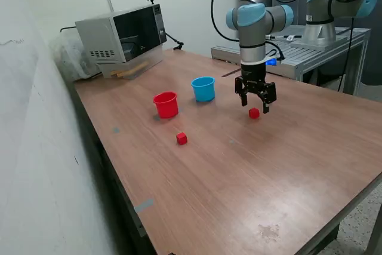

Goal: Place red objects in the red bin, and blue objects in the blue bin.

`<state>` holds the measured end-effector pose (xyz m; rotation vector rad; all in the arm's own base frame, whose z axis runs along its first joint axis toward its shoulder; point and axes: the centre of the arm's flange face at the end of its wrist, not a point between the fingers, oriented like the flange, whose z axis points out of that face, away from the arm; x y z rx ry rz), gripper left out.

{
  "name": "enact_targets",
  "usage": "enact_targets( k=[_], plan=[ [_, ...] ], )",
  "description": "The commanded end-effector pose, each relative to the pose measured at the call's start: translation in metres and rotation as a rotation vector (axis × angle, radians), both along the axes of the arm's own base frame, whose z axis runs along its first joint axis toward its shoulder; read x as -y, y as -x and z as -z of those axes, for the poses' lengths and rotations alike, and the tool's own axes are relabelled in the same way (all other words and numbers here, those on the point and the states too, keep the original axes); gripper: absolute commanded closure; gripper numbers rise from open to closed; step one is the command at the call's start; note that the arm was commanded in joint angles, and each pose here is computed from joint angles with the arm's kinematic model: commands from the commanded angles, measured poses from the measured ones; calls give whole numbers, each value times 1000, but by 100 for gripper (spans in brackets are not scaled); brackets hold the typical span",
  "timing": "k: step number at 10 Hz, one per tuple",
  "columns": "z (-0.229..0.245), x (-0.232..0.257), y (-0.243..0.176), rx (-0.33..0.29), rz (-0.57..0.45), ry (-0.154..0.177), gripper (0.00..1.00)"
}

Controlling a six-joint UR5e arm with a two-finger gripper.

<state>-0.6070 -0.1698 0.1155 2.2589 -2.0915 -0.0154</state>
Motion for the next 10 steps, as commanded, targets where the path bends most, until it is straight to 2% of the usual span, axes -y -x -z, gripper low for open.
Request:
enact_targets(
  k=[1,4,5,6,9,10],
  plan=[
    [12,-2,6,0,23,-8,100],
    [8,-16,16,-3,46,-8,100],
    [-5,-17,23,-20,47,-19,100],
    [-33,-31,31,-53,69,-42,100],
    [-151,-82,60,-157,134,-51,100],
    [-172,-111,73,-184,175,-59,100]
  ],
)
